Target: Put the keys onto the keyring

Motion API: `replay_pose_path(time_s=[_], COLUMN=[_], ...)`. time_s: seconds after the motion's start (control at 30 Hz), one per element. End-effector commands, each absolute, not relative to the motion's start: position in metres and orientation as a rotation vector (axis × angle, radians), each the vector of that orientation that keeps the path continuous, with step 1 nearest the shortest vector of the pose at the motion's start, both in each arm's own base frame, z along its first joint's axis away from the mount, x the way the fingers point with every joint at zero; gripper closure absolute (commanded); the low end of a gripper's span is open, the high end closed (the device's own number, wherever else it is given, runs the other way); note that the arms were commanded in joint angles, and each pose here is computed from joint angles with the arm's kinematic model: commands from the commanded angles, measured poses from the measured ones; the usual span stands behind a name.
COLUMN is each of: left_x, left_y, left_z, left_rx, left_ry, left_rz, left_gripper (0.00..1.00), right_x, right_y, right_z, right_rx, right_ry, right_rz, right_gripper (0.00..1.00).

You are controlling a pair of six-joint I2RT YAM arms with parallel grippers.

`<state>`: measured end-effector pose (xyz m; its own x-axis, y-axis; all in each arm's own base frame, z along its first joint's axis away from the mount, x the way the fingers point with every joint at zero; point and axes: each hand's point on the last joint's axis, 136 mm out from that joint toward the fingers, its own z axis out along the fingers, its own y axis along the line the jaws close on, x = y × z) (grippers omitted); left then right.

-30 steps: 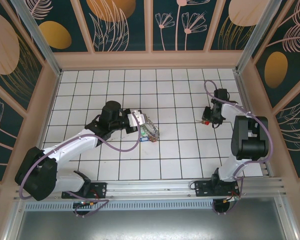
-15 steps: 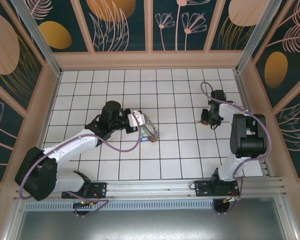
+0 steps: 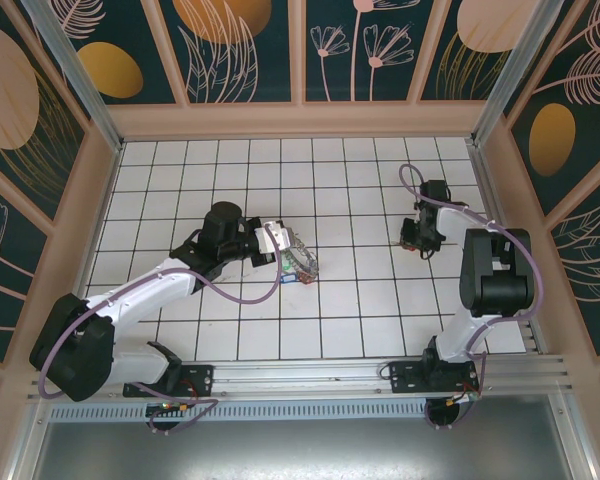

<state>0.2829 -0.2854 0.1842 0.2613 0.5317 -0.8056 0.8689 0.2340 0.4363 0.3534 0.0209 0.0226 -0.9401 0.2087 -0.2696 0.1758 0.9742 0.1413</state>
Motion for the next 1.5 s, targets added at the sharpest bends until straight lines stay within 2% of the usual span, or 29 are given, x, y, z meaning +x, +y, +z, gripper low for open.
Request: replay_pose_path(time_s=[0.0, 0.27, 0.6, 0.83, 0.93, 1.17, 1.47], left_x=[0.284, 0.285, 0.284, 0.284, 0.284, 0.284, 0.285], left_y=[-0.287, -0.288, -0.288, -0.288, -0.288, -0.288, -0.288], left_z=[0.190, 0.190, 0.187, 0.187, 0.187, 0.185, 0.183], left_rx=[1.433, 1.436, 1.442, 1.443, 1.443, 1.446, 1.449], left_ry=[1.367, 1.366, 1.369, 1.370, 1.373, 1.377, 1.384], left_rz=[-0.376, -0.373, -0.381, -0.382, -0.384, -0.380, -0.379], left_gripper=[1.00, 1.00, 1.00, 1.00, 1.00, 1.00, 1.00], right_x=[0.338, 0.334, 0.328, 0.327, 0.325, 0.325, 0.333], right_y=[0.025, 0.028, 0.025, 0.019, 0.016, 0.025, 0.029], right_z=[0.025, 0.028, 0.036, 0.035, 0.032, 0.026, 0.023], right_rx=[0.250, 0.213, 0.166, 0.146, 0.122, 0.073, 0.045], right_ry=[2.871, 2.873, 2.880, 2.894, 2.910, 2.931, 2.933], right_rz=[0.168, 0.152, 0.053, -0.028, -0.090, -0.070, -0.059], right_gripper=[0.73, 0.72, 0.63, 0.66, 0.71, 0.72, 0.85])
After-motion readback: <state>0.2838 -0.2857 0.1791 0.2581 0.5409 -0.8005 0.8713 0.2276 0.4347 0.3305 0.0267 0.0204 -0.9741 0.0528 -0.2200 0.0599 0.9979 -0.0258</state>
